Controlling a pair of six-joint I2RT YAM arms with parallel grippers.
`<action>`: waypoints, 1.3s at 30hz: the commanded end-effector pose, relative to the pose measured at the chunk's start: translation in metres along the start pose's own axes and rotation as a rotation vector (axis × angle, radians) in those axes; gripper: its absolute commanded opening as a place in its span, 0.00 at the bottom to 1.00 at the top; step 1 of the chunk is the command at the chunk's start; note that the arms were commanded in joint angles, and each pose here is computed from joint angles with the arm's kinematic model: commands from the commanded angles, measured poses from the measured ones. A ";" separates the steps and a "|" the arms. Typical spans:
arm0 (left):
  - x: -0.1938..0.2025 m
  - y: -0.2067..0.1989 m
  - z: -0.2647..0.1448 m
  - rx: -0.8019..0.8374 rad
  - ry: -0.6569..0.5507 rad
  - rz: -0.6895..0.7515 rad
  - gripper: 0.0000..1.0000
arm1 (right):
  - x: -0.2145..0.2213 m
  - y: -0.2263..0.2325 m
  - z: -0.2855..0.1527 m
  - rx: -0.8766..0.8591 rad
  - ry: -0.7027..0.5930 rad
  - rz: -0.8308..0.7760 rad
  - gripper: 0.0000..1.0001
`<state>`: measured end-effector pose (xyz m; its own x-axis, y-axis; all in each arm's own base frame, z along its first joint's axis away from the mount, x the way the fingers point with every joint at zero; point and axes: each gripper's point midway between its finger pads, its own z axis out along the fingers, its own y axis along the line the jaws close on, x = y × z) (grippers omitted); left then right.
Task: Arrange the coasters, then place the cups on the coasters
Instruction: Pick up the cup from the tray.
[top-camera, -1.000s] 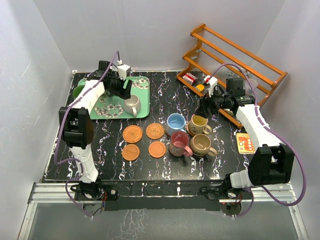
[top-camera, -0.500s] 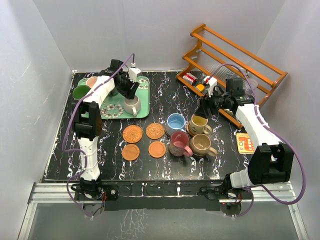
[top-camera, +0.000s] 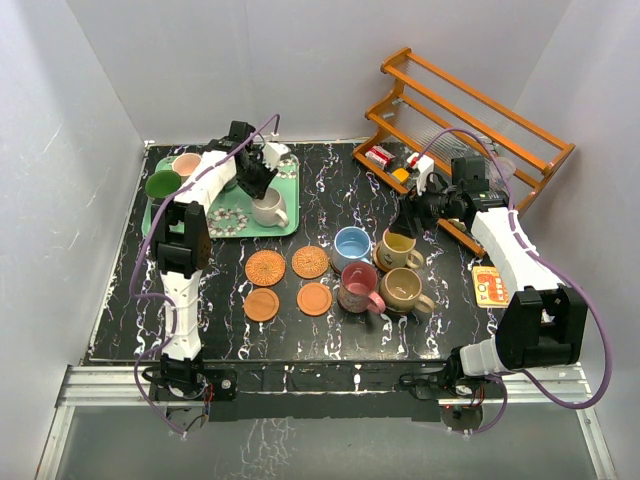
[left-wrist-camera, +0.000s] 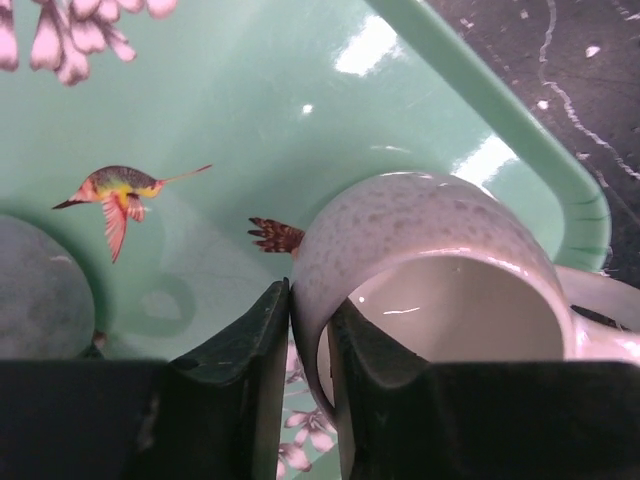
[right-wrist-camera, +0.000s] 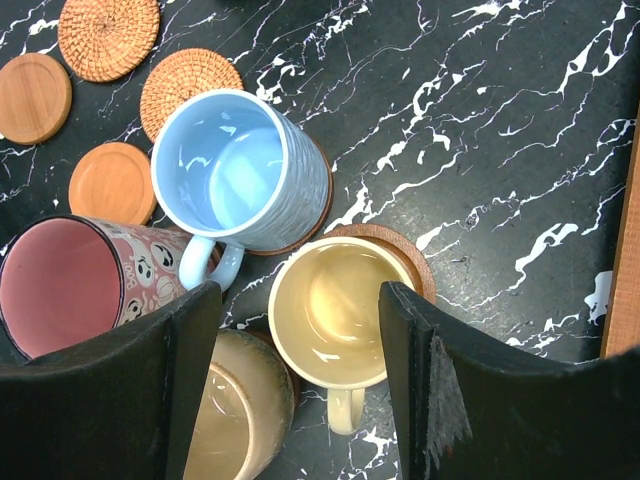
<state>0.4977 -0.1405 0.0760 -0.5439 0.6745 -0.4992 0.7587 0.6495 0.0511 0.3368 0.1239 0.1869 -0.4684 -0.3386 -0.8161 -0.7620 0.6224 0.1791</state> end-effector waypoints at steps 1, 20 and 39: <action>-0.008 0.001 -0.025 -0.038 -0.003 0.032 0.17 | -0.004 -0.004 0.000 0.008 -0.014 -0.025 0.63; -0.041 -0.068 -0.117 -0.158 -0.143 0.072 0.00 | 0.002 -0.010 0.003 0.025 0.009 -0.014 0.64; -0.038 -0.167 -0.071 -0.141 -0.187 0.145 0.00 | 0.001 -0.016 -0.003 0.057 -0.004 -0.010 0.65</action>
<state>0.3534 -0.2281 0.1136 -0.3984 0.7642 -0.5073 0.7968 0.5623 0.2213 0.3421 0.1153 0.1748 -0.5015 -0.3489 -0.7917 -0.7352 0.6542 0.1774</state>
